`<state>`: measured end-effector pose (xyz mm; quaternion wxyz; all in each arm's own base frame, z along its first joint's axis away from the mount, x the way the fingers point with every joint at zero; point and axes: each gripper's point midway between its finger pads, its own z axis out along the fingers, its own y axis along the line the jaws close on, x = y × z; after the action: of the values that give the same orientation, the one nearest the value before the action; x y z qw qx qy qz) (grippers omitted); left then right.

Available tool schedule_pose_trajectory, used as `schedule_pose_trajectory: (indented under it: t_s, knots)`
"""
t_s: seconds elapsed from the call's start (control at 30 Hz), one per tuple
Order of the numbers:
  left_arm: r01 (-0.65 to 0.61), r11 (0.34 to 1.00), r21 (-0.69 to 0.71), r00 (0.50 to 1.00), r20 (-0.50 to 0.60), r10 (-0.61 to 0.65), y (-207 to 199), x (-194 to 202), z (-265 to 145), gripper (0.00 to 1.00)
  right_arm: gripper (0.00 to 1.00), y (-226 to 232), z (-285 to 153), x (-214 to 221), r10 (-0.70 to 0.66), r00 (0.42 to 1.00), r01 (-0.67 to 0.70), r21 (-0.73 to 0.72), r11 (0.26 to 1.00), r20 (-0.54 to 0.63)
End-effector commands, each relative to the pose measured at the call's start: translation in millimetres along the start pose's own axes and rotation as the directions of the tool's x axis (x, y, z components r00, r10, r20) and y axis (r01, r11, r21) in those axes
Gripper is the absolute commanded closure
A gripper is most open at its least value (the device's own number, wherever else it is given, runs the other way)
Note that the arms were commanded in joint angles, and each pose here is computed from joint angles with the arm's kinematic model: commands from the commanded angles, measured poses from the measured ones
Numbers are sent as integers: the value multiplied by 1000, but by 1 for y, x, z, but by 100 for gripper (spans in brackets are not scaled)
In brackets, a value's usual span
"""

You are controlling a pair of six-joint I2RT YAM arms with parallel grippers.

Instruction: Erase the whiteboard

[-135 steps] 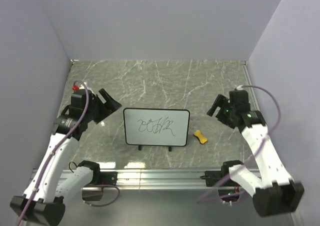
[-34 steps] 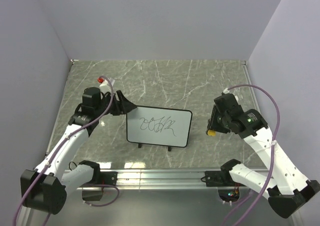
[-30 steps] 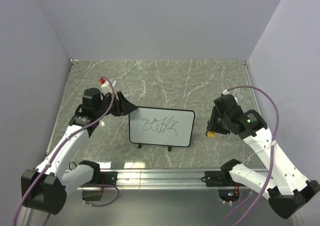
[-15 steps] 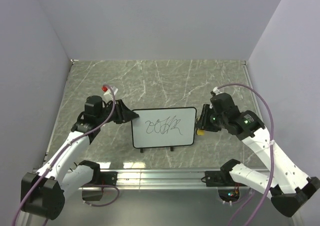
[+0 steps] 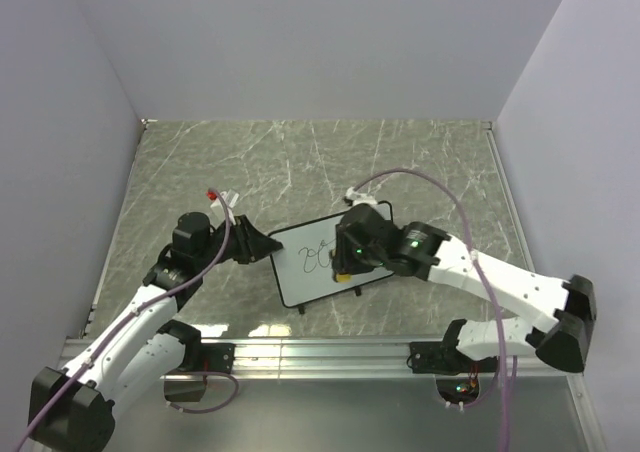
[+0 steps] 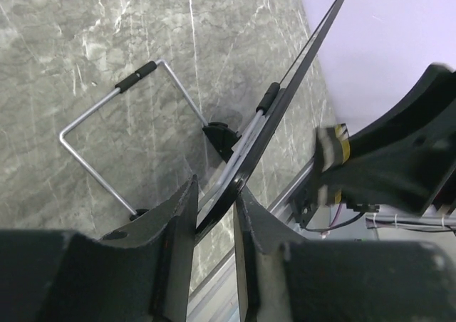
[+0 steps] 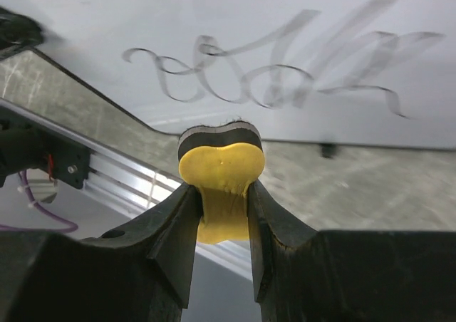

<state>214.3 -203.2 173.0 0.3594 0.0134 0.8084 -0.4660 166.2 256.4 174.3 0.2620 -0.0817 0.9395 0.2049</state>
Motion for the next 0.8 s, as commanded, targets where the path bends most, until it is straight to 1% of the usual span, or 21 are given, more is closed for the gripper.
schedule_pose_trajectory:
  t_s: [0.0, 0.03, 0.07, 0.1, 0.17, 0.2, 0.23, 0.3, 0.5, 0.6, 0.77]
  knots:
    - [62, 992, -108, 998, -5, -63, 23, 15, 0, 94, 100, 47, 9, -35, 28, 986, -19, -59, 998, 166]
    - [58, 993, -106, 998, -15, -60, 20, 17, 1, 96, 100, 60, 18, -38, 15, 983, -3, -63, 998, 183]
    - [54, 991, -121, 998, -20, -57, 23, 18, 1, 100, 100, 71, 21, -35, -6, 982, 20, -70, 997, 190]
    - [50, 991, -126, 998, -27, -54, 21, 18, 1, 100, 100, 73, 34, -36, -22, 979, 29, -31, 999, 204]
    - [34, 990, -134, 998, -46, -40, 19, 22, 3, 100, 100, 92, 40, -44, -29, 970, 41, -48, 998, 240]
    - [31, 989, -143, 998, -49, -39, 19, 23, 3, 100, 100, 94, 51, -43, -39, 970, 48, -30, 998, 239]
    - [26, 988, -149, 997, -66, -37, 17, 27, 3, 100, 100, 101, 52, -51, -31, 962, 42, -37, 998, 271]
    - [20, 985, -169, 997, -68, -32, 18, 30, 4, 100, 100, 106, 57, -58, -25, 955, 37, -33, 999, 295]
    - [10, 980, -197, 996, -84, -26, 20, 35, 4, 100, 100, 91, 58, -72, -9, 926, -6, 40, 999, 376]
    - [6, 979, -203, 995, -95, -26, 20, 37, 4, 100, 100, 81, 64, -67, -16, 925, -13, 74, 997, 380]
    - [-2, 976, -219, 996, -92, -19, 20, 34, 4, 100, 100, 56, 84, -41, -10, 941, -34, 124, 992, 339]
